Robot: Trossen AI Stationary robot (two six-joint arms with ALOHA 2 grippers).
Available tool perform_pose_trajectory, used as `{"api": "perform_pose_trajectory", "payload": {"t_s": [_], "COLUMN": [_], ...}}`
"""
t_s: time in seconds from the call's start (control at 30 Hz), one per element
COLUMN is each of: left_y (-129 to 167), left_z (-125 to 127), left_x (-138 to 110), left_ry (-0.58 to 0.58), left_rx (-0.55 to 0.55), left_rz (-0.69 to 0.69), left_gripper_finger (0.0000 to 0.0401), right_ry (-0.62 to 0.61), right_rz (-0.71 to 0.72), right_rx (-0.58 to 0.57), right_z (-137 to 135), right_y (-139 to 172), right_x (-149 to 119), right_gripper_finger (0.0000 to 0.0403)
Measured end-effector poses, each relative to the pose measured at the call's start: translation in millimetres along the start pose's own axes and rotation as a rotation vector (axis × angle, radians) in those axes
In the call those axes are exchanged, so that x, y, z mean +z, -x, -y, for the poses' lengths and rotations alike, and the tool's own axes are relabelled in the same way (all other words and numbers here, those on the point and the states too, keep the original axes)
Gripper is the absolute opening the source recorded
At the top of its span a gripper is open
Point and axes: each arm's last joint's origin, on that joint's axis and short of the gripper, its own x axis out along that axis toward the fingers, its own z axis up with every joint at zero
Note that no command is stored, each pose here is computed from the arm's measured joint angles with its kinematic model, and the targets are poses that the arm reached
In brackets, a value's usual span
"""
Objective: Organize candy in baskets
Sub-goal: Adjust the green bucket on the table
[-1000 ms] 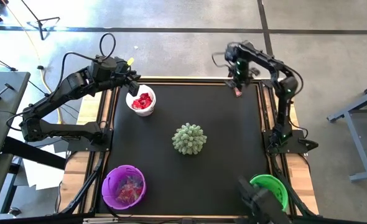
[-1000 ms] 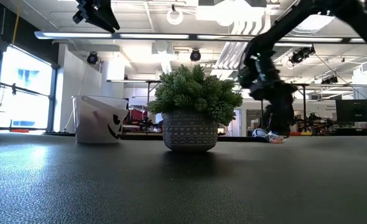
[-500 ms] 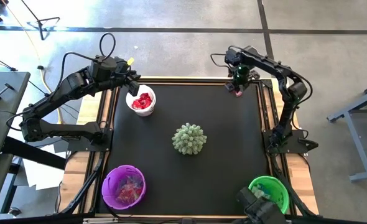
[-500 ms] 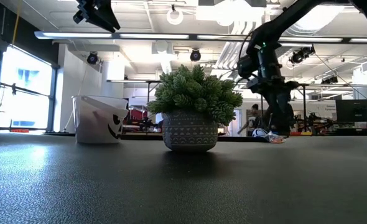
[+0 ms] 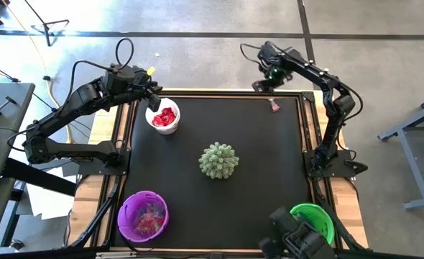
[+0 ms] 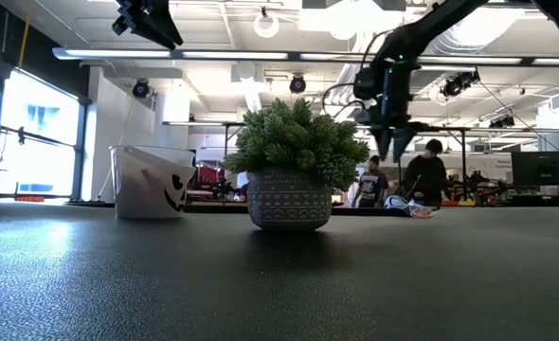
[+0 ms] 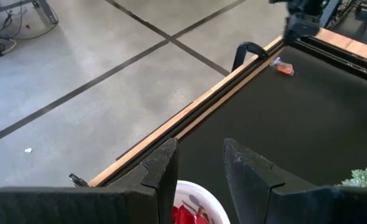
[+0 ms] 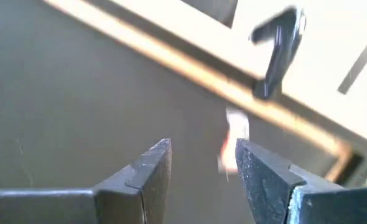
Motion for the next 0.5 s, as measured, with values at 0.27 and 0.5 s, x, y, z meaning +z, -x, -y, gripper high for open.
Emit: {"api": "perform_pose_trajectory", "payload": {"t_s": [0.27, 0.5], "left_y": [0.0, 0.0], "left_z": [0.0, -0.1], "left_x": [-0.7, -0.8], "left_ry": [0.034, 0.043], "left_rx": [0.001, 0.001], "left_rz": [-0.007, -0.008], "left_gripper_finger": [0.0113, 0.0113], "right_ry": [0.009, 0.087], "right_rz": [0.185, 0.22], "right_rx": [0.026, -0.123], "right_z": [-2.4, 1.1], "right_y": [1.6, 2.2], "right_x": [17.9, 20.3], "right_gripper_finger": [0.0176, 0.0176]}}
